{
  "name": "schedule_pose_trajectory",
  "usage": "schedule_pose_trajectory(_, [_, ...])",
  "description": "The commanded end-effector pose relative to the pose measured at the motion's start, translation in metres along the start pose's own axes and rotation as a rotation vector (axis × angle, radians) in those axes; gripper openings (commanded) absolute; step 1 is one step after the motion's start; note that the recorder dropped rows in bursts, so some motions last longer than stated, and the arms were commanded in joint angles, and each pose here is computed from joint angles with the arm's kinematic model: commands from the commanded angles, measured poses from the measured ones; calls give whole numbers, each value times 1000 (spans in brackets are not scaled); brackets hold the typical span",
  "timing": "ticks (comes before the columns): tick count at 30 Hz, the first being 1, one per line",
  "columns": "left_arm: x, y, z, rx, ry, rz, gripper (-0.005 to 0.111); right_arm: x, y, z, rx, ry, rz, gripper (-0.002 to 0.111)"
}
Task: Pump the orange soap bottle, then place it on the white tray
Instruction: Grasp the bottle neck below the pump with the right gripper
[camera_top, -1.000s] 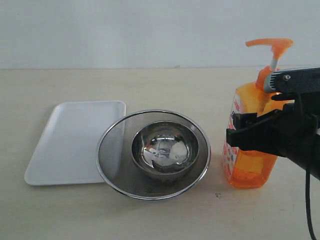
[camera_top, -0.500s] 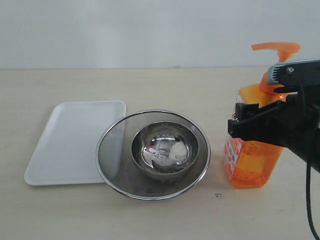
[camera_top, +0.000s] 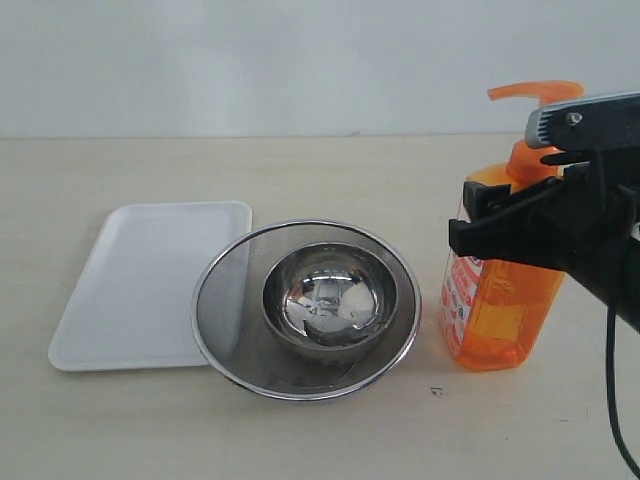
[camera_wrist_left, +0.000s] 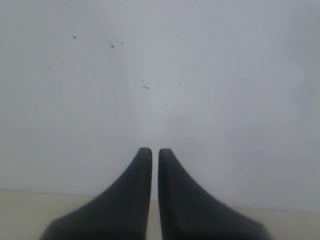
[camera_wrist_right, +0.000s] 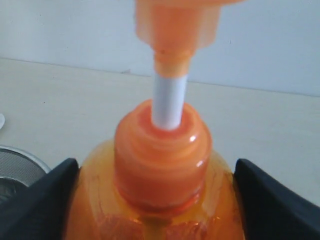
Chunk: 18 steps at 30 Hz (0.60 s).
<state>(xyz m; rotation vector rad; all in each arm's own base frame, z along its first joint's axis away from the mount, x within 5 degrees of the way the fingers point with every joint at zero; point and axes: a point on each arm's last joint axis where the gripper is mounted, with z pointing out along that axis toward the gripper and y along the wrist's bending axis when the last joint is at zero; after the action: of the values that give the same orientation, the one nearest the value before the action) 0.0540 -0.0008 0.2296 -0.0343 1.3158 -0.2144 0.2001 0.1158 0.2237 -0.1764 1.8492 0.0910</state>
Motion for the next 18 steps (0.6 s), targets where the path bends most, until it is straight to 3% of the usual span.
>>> schedule_pose_trajectory(1, [2, 0, 0, 0, 5, -7, 5, -16, -3, -1, 42, -129, -29, 71])
schedule_pose_trajectory(14, [2, 0, 0, 0, 5, -7, 5, -20, -2, -1, 41, -174, -30, 70])
schedule_pose_trajectory(16, [2, 0, 0, 0, 5, -7, 5, -20, -2, -1, 35, -170, -3, 57])
schedule_pose_trajectory(18, [2, 0, 0, 0, 5, -7, 5, -19, -1, -1, 22, -153, -1, 30])
